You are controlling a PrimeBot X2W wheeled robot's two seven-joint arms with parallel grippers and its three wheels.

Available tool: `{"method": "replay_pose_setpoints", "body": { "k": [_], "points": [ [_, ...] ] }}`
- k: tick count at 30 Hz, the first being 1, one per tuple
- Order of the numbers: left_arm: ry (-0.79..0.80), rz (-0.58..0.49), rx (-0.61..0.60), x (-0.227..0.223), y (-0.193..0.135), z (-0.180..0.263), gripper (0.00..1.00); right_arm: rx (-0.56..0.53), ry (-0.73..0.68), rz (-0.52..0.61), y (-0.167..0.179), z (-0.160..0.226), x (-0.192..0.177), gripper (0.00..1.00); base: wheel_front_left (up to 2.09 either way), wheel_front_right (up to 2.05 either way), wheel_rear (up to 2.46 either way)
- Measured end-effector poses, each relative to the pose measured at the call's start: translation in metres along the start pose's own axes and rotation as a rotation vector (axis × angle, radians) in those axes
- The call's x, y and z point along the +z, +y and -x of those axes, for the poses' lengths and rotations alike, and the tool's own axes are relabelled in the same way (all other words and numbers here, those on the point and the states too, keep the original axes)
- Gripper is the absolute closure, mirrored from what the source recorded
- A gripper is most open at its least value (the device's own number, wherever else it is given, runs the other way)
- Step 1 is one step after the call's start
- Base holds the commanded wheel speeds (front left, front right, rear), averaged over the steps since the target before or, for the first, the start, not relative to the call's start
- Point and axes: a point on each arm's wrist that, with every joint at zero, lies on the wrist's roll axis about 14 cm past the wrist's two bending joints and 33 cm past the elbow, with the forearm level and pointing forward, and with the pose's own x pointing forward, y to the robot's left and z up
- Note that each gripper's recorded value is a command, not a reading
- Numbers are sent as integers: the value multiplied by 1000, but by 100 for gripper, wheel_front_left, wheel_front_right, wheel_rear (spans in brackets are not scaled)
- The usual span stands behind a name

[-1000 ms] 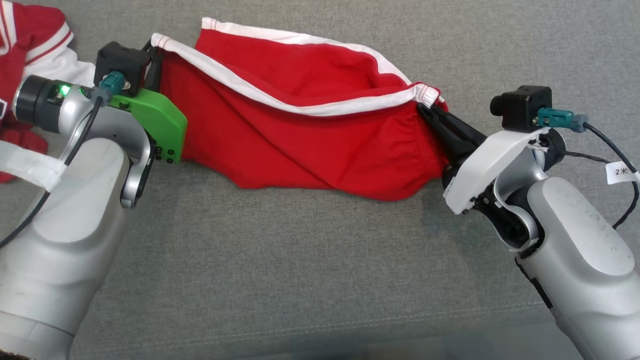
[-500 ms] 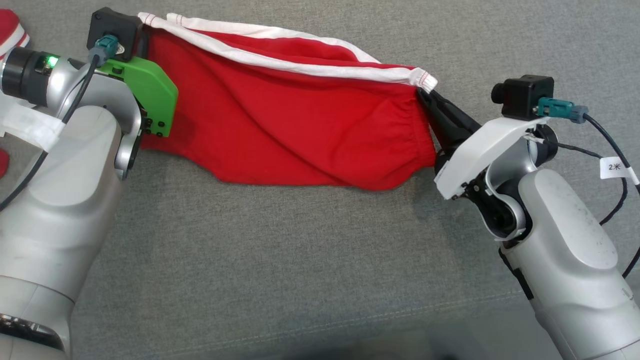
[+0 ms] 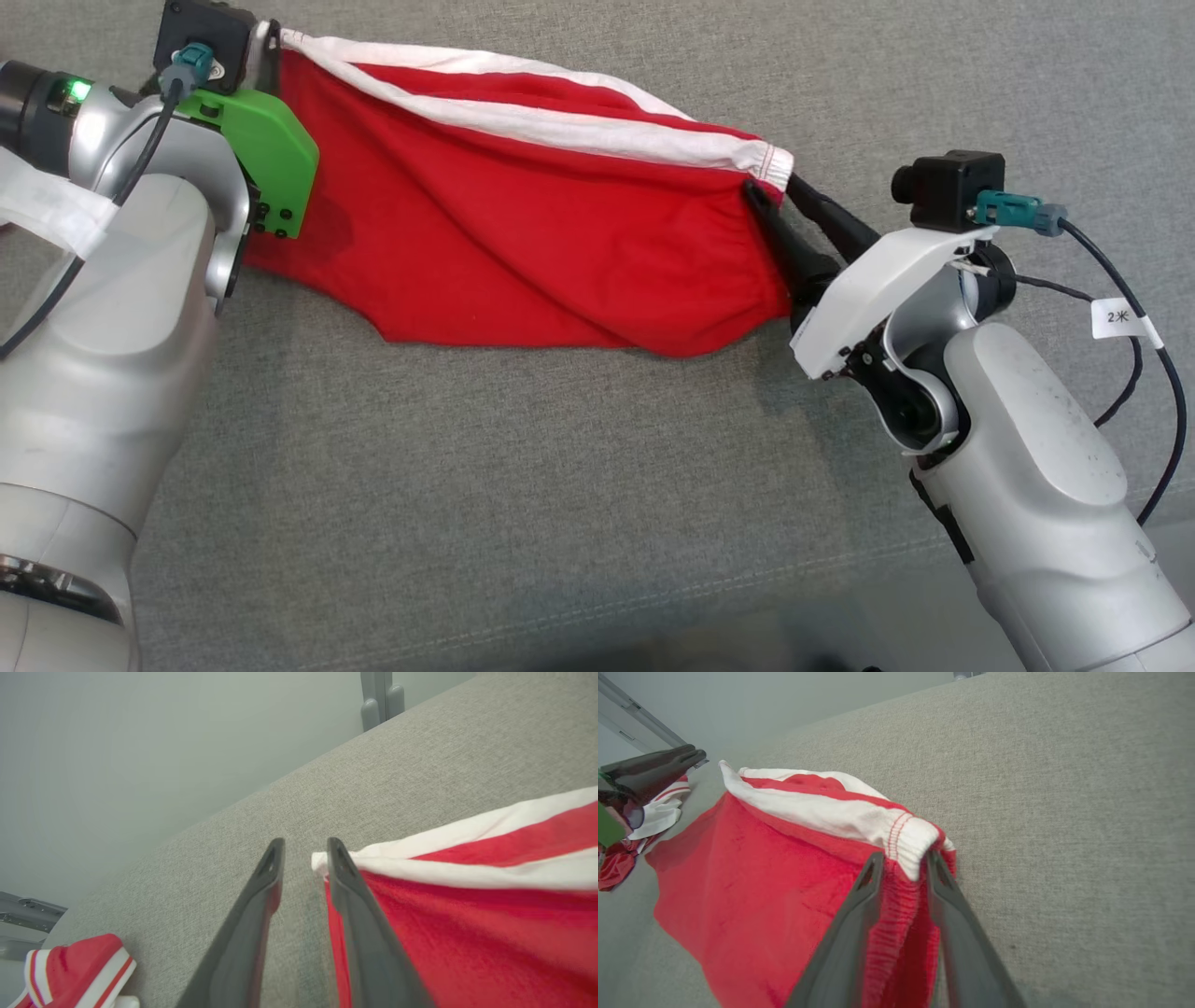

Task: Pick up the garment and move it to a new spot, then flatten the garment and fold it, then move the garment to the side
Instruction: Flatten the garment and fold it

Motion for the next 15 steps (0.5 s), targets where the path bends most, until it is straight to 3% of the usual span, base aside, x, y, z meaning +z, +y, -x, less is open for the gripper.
{"method": "replay_pose_setpoints", "body": {
  "k": [8,15],
  "points": [
    [-51,-10,29,12,6,9,0,-59,-20,-35,-14,6,5,0,0,0,0],
    [-60,18,59,1,9,40,0,-136,-181,-37,-26,40,24,0,0,0,0]
  ]
}}
